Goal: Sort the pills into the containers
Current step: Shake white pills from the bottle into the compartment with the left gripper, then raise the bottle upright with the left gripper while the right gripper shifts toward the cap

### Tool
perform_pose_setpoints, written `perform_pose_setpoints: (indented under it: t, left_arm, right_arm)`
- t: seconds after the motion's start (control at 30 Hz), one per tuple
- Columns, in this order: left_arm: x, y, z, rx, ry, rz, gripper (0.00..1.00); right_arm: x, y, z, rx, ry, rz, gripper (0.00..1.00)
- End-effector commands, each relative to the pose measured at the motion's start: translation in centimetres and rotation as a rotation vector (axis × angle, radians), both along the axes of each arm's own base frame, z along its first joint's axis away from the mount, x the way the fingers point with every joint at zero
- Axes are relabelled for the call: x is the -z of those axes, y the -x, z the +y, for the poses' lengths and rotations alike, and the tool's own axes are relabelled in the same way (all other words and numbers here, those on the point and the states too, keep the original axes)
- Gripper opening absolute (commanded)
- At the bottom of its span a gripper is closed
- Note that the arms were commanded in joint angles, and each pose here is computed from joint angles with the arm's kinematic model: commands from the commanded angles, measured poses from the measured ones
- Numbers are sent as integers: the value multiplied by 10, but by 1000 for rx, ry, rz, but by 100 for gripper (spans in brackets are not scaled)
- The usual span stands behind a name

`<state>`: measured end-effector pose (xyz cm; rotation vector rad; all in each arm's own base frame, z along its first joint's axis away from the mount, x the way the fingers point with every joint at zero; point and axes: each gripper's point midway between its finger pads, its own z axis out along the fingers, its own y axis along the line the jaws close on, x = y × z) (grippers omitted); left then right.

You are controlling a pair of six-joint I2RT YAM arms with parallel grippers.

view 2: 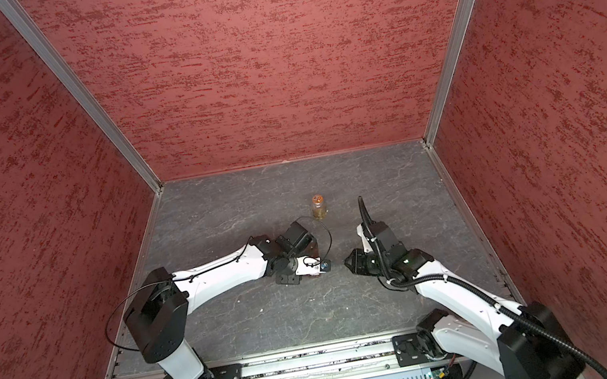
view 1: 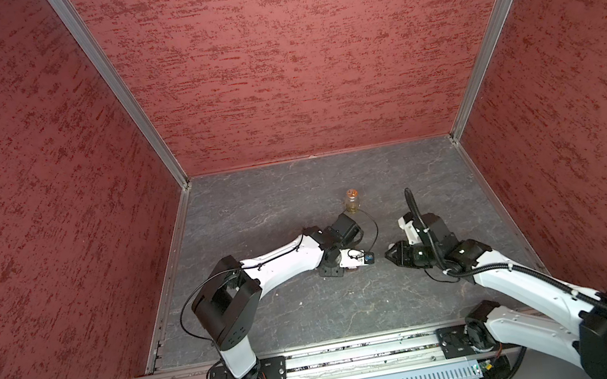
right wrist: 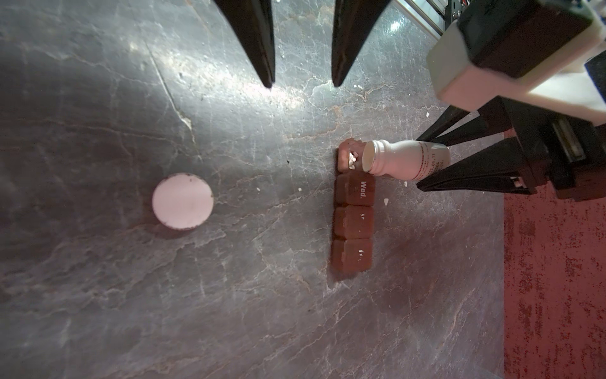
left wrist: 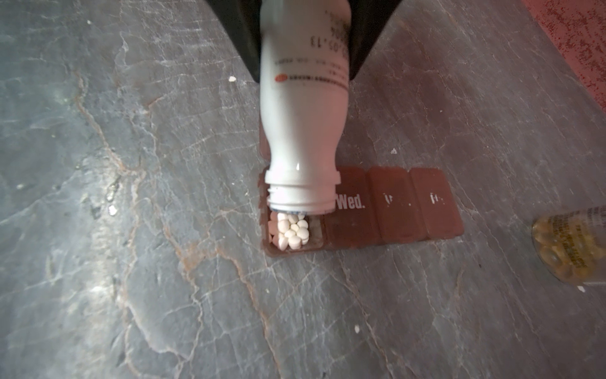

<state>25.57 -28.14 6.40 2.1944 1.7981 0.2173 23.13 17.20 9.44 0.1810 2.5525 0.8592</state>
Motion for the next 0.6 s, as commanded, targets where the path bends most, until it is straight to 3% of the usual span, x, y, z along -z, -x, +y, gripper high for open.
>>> perform_pose_setpoints:
  t: [0.0, 0.57]
  left_arm:
    - [-9, -1, -5, -10, 61, -11, 0]
    - [-27, 0, -6, -39, 190, -27, 0]
  right_arm:
    - [-5, -2, -3, 7, -2, -16, 31]
    - [-13, -4, -5, 19, 9, -20, 31]
